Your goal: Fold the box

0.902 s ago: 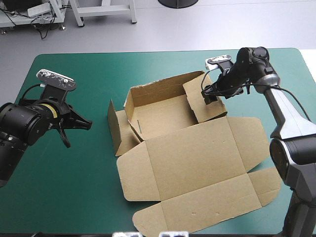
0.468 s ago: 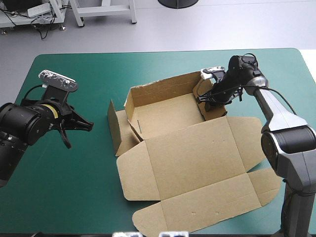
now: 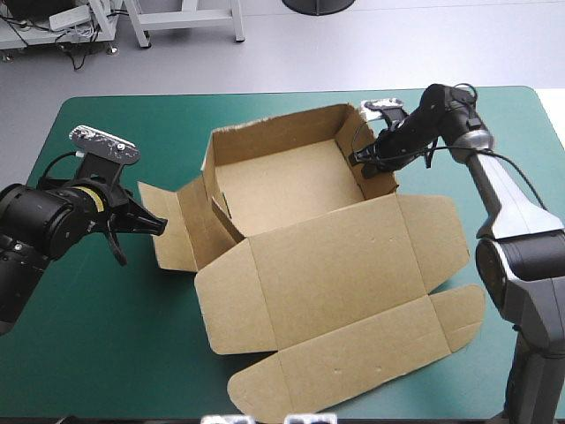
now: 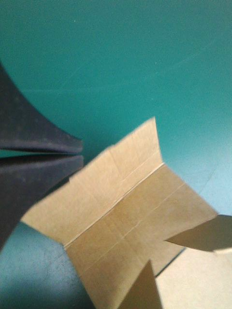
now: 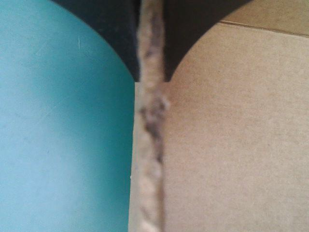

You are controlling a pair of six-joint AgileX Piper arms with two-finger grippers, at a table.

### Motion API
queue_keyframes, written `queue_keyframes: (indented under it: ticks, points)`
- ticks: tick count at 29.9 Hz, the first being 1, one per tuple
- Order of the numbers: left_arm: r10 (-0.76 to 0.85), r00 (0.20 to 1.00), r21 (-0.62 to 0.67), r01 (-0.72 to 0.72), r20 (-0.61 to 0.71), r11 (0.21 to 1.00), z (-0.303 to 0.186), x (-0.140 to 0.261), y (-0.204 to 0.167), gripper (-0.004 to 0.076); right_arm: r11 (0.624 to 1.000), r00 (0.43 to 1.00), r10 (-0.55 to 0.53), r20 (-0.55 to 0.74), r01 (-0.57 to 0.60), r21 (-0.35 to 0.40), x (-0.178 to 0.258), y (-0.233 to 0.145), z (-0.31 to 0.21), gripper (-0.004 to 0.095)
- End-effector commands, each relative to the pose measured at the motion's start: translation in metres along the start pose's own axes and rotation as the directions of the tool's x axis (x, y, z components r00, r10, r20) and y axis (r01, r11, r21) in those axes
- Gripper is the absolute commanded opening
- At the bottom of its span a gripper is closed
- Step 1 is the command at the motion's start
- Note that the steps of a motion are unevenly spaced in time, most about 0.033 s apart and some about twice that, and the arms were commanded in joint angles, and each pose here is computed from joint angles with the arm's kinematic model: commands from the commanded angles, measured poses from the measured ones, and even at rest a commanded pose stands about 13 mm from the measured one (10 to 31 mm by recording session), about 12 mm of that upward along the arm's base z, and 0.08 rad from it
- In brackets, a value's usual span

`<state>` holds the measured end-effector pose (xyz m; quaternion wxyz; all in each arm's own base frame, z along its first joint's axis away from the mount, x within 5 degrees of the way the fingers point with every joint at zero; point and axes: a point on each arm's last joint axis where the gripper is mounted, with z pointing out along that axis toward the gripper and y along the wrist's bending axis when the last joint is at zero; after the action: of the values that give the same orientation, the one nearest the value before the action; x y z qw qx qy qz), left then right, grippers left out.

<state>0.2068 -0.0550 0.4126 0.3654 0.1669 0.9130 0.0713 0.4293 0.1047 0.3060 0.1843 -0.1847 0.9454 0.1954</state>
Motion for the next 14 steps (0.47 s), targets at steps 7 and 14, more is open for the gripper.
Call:
queue_keyframes:
  ticks: [7,14]
  points:
    - [-0.037,0.973,-0.001,0.038,0.227,0.999,-0.016,-0.019,0.005,0.0001,0.999,0.920,-0.014,0.391,-0.007,0.052,0.022,-0.003,-0.179,-0.0020]
    - [-0.184,0.925,0.048,0.178,0.332,0.983,-0.015,-0.026,0.024,0.0015,0.994,0.845,0.020,0.535,-0.072,0.076,0.049,-0.021,-0.240,-0.0020]
